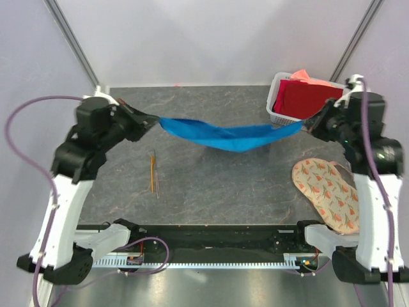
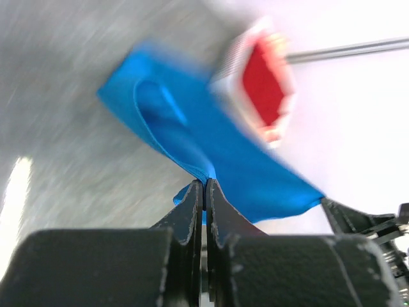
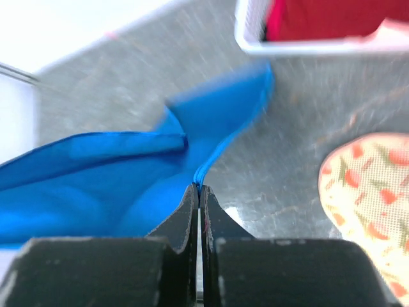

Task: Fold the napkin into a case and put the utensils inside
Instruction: Flatten out the crumpled napkin at the center of the board.

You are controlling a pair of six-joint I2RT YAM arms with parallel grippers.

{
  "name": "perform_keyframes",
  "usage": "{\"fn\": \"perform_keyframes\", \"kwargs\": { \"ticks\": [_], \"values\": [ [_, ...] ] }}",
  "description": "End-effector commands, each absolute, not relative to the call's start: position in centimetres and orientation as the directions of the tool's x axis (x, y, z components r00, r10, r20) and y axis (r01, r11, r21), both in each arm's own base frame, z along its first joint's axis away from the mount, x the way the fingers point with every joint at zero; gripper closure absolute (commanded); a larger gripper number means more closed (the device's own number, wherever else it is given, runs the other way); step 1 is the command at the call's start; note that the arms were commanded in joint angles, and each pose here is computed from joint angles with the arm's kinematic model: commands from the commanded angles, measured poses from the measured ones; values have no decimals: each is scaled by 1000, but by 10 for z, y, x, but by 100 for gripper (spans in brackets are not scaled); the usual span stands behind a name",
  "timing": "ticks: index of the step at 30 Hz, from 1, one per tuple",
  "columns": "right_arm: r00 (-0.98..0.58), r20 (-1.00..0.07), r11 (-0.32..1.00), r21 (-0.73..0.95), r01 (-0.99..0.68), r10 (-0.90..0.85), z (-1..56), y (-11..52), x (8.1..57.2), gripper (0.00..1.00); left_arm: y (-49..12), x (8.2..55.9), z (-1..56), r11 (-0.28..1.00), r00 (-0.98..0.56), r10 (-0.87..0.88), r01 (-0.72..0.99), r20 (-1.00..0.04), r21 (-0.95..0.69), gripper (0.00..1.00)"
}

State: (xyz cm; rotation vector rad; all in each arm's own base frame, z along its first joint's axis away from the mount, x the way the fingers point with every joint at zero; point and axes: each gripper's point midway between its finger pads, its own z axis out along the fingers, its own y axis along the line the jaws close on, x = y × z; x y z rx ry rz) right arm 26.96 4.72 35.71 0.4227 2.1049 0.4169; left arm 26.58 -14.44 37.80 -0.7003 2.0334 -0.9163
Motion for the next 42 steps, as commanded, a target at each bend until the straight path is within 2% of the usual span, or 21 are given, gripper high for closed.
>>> {"fn": "perform_keyframes", "kwargs": {
  "ticks": [1, 5, 8, 11, 15, 19, 22, 25, 28, 29, 32, 33, 42],
  "values": [
    [-449, -808, 906, 423, 6, 380, 422, 51, 196, 100, -113, 225, 464, 627, -367, -707, 68, -604, -776, 98],
    [-251, -893, 884, 424, -197, 372, 490, 64, 134, 100, -87, 183, 513, 591, -189, -759, 201, -623, -782, 98],
    [-155, -905, 861, 425, -280, 396, 519, 70, 98, 100, -76, 153, 535, 555, -120, -790, 279, -601, -784, 98],
    [-121, -890, 846, 456, -276, 440, 529, 68, 88, 100, -71, 143, 550, 529, -89, -810, 317, -580, -787, 98],
    [-144, -871, 851, 491, -188, 470, 521, 58, 108, 100, -72, 162, 548, 557, -82, -798, 276, -597, -783, 98],
    [-193, -848, 860, 509, -35, 494, 500, 42, 147, 100, -85, 219, 516, 598, -147, -778, 129, -611, -791, 98],
    [-331, -800, 863, 493, 115, 501, 445, 35, 193, 100, -101, 273, 486, 643, -200, -745, 43, -637, -765, 98],
    [-367, -785, 865, 434, 251, 500, 410, 18, 228, 100, -118, 320, 468, 668, -229, -718, 38, -657, -743, 98],
    [-444, -736, 854, 376, 359, 510, 349, 10, 268, 100, -129, 376, 424, 702, -284, -690, -37, -666, -711, 98],
    [-444, -736, 855, 378, 356, 511, 341, 11, 287, 100, -135, 404, 399, 717, -310, -676, -67, -669, -694, 98],
    [-481, -730, 854, 280, 439, 486, 301, -4, 315, 100, -141, 447, 364, 725, -343, -663, -75, -665, -684, 98],
    [-488, -736, 853, 237, 465, 470, 293, -12, 321, 100, -144, 469, 332, 735, -383, -653, -112, -653, -669, 98],
    [-597, -681, 863, 105, 495, 425, 216, -18, 412, 100, -197, 560, 229, 707, -551, -599, -23, -581, -707, 98]
  ]
}}
